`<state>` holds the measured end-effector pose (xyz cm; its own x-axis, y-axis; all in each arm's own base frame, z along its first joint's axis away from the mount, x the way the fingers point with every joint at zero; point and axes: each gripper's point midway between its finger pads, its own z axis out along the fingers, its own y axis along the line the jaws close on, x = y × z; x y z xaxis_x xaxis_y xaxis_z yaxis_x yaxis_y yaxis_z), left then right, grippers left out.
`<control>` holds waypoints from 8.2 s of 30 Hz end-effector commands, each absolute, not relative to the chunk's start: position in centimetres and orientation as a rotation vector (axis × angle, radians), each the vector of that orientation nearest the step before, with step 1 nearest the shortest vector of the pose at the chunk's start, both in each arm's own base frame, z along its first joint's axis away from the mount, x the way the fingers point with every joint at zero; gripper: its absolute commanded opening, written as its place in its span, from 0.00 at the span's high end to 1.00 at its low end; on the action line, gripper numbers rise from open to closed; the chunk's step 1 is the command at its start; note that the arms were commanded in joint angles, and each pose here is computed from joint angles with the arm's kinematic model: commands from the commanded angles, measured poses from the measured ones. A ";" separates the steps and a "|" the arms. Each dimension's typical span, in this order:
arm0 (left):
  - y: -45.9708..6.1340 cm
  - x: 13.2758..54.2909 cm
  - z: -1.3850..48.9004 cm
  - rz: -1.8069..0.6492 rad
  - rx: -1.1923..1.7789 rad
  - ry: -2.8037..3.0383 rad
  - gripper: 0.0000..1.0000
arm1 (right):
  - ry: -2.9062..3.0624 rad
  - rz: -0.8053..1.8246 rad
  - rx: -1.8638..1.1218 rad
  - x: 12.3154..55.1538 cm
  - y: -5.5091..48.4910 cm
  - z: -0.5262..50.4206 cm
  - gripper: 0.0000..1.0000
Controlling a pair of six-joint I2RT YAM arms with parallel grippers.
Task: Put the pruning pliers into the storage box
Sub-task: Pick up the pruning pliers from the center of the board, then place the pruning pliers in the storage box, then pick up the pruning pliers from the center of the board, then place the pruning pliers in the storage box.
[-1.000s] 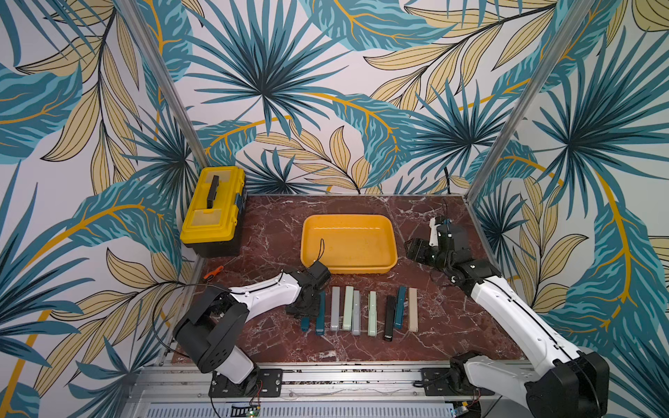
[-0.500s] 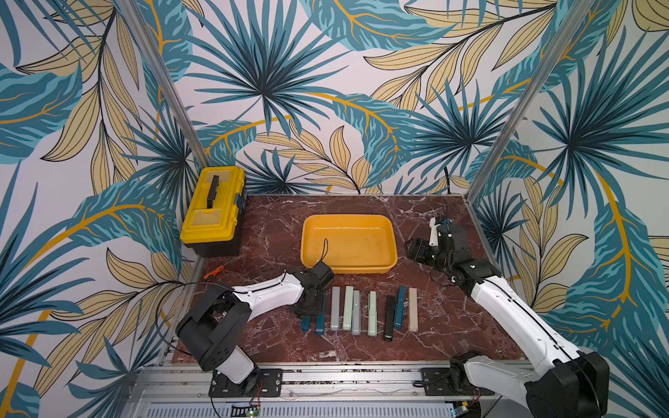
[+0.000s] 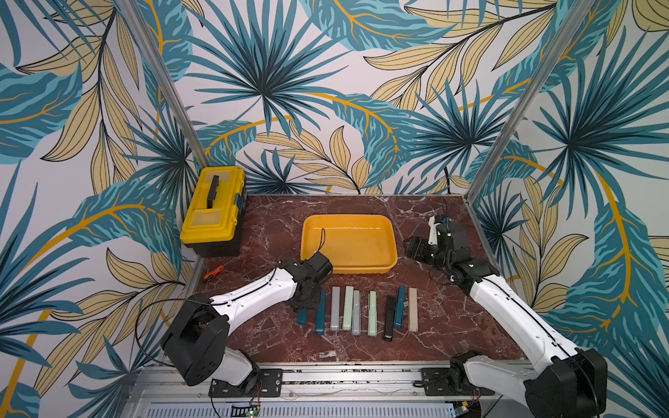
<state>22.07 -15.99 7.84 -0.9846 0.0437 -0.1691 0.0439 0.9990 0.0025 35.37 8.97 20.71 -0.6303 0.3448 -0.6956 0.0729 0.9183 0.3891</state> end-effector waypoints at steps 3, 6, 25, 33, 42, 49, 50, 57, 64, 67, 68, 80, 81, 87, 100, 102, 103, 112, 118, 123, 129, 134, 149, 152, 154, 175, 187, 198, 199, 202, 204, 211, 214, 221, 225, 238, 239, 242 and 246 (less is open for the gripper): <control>-16.4 25.2 12.7 -0.038 0.066 2.911 0.72 | 2.216 0.438 0.294 36.0 9.5 20.7 0.21; -17.3 28.8 15.4 -0.040 0.112 2.883 0.71 | 2.202 0.453 0.278 36.7 9.9 21.4 0.21; -19.7 44.5 12.5 -0.070 0.128 2.832 0.70 | 2.159 0.474 0.269 37.7 10.2 23.7 0.21; -19.9 46.8 8.7 -0.109 0.109 2.869 0.70 | 2.199 0.487 0.265 37.3 10.5 23.0 0.21; -19.2 47.6 5.7 -0.094 0.050 2.915 0.70 | 2.234 0.482 0.269 37.3 10.6 21.9 0.21; -17.8 48.5 5.2 0.004 -0.016 2.878 0.70 | 2.257 0.478 0.270 37.3 10.7 21.0 0.21; -17.7 48.7 5.2 0.011 -0.016 2.875 0.70 | 2.259 0.480 0.274 37.4 10.7 20.9 0.21; -18.2 49.0 4.9 -0.007 0.031 2.880 0.68 | 2.304 0.461 0.281 36.9 10.5 19.5 0.22; -18.1 48.7 3.2 0.018 0.041 2.915 0.64 | 2.305 0.450 0.289 36.7 10.3 19.2 0.22; -18.1 48.7 3.2 0.024 0.038 2.909 0.63 | 2.304 0.450 0.291 36.7 10.3 19.2 0.21; -18.0 48.7 3.2 0.026 0.036 2.906 0.62 | 2.303 0.450 0.291 36.7 10.3 19.3 0.21; -18.6 49.7 8.9 -0.028 0.011 2.795 0.53 | 2.306 0.452 0.275 36.4 10.3 19.3 0.22; -18.7 49.8 9.8 -0.038 0.011 2.780 0.52 | 2.304 0.455 0.275 36.4 10.4 19.4 0.22; -20.0 49.6 15.6 -0.123 0.021 2.685 0.46 | 2.287 0.441 0.257 36.5 10.2 20.2 0.22; -19.6 42.8 24.3 -0.060 0.093 2.596 0.36 | 2.249 0.424 0.200 36.6 10.2 22.6 0.22; -19.3 40.8 25.0 -0.062 0.085 2.595 0.36 | 2.235 0.440 0.206 36.5 10.3 23.4 0.22; -19.2 39.6 25.1 -0.067 0.085 2.594 0.36 | 2.225 0.451 0.209 36.4 10.3 23.7 0.22; -17.1 29.4 21.1 -0.163 0.007 2.721 0.36 | 2.239 0.426 0.187 35.8 10.7 23.3 0.21; -16.5 24.4 16.3 -0.194 -0.073 2.805 0.36 | 2.224 0.423 0.177 35.7 11.1 23.7 0.21; -17.5 22.2 12.9 -0.262 -0.136 2.835 0.36 | 2.253 0.436 0.188 36.1 11.6 22.8 0.21; -20.1 20.1 9.5 -0.274 -0.069 2.914 0.36 | 2.266 0.444 0.181 36.1 12.2 22.3 0.21; -20.9 19.7 8.0 -0.265 -0.074 2.941 0.36 | 2.274 0.431 0.178 35.9 12.1 22.0 0.20; -20.7 19.6 4.3 -0.140 -0.080 3.013 0.36 | 2.286 0.426 0.157 36.1 12.2 21.2 0.20; -20.7 19.7 3.9 -0.113 -0.068 3.022 0.38 | 2.290 0.421 0.157 36.0 12.2 21.1 0.20; -20.5 19.7 3.4 -0.093 -0.065 3.029 0.39 | 2.290 0.419 0.156 36.0 12.1 21.1 0.20; -20.9 20.0 0.0 -0.062 -0.028 3.096 0.66 | 2.301 0.417 0.172 36.1 12.1 20.6 0.20; -20.1 20.7 5.8 -0.031 -0.004 3.050 0.78 | 2.301 0.407 0.181 36.2 12.0 20.3 0.20; -20.5 26.7 17.5 -0.053 0.044 2.875 0.76 | 2.277 0.423 0.177 37.3 12.5 21.0 0.20; -20.6 27.6 18.1 -0.060 0.053 2.855 0.76 | 2.276 0.422 0.174 37.5 12.5 21.1 0.20; -20.7 30.5 19.6 -0.081 0.049 2.808 0.75 | 2.273 0.422 0.162 38.0 12.7 21.4 0.20; -21.0 32.4 20.2 -0.097 0.059 2.779 0.75 | 2.266 0.424 0.156 38.1 12.8 21.8 0.20; -21.9 37.8 19.8 -0.079 0.116 2.723 0.73 | 2.186 0.489 0.191 39.7 13.6 24.2 0.20; -22.2 40.5 19.3 -0.093 0.110 2.688 0.73 | 2.195 0.498 0.189 40.1 13.9 23.8 0.20; -23.6 44.0 15.9 -0.133 0.156 2.733 0.72 | 2.233 0.455 0.192 39.7 13.4 22.6 0.21; -24.2 44.9 13.2 -0.124 0.167 2.769 0.72 | 2.246 0.438 0.198 39.6 13.2 22.1 0.21; -23.7 48.2 8.6 -0.097 0.121 2.794 0.72 | 2.276 0.406 0.178 39.8 13.1 21.3 0.20; -23.7 48.3 8.3 -0.089 0.121 2.797 0.72 | 2.277 0.403 0.177 39.8 13.1 21.3 0.21; -23.6 48.5 7.2 -0.074 0.121 2.812 0.72 | 2.280 0.398 0.174 39.8 13.1 21.2 0.21; -23.6 48.5 5.4 -0.043 0.122 2.835 0.72 | 2.290 0.390 0.171 39.7 13.0 20.9 0.21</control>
